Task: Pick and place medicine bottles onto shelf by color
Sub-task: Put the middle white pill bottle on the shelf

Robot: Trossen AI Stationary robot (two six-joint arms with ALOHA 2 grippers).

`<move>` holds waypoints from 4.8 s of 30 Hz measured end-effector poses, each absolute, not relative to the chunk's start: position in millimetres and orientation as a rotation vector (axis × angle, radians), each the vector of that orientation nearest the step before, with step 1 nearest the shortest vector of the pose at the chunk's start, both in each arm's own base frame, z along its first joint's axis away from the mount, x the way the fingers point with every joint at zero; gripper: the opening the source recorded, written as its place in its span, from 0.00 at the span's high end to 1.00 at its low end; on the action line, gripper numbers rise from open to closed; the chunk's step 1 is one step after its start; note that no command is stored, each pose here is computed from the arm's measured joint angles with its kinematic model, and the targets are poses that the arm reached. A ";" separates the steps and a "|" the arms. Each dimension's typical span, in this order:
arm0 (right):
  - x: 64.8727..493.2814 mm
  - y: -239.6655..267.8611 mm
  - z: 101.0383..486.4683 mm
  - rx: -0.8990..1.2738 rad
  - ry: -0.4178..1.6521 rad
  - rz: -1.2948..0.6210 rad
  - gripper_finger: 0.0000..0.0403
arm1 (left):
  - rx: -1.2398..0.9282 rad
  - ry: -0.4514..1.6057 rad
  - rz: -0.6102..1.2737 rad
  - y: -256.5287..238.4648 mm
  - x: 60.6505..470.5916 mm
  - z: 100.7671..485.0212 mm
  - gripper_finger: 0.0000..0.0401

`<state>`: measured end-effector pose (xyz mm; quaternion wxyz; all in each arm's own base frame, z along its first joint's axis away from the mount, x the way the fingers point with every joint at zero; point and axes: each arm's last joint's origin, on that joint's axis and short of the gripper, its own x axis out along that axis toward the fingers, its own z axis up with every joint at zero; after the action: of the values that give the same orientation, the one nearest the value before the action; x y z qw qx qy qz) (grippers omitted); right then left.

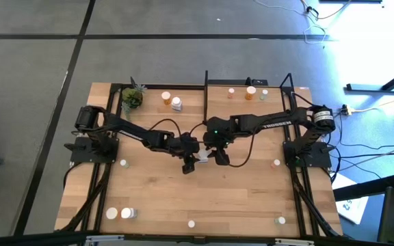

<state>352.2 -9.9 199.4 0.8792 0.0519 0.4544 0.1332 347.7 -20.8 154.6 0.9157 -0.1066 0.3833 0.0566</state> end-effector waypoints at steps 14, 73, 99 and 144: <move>342.8 -9.2 210.4 0.128 0.971 0.270 0.57 | -0.199 0.811 0.135 -20.1 345.8 153.6 0.57; 310.3 -11.8 196.2 0.049 1.344 0.200 0.57 | -0.201 0.816 0.137 -20.0 344.4 154.9 0.57; 329.7 -12.9 202.3 0.017 1.133 0.192 0.57 | -0.209 0.812 0.132 -20.3 344.8 155.3 0.57; 337.4 -13.3 206.2 0.004 1.044 0.188 0.57 | -0.153 0.813 0.253 -39.6 280.6 235.6 0.25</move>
<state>337.4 -13.3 206.2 0.8625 0.0019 0.4980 0.0898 280.6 -39.6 235.6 0.9080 -0.0740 0.3937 0.1225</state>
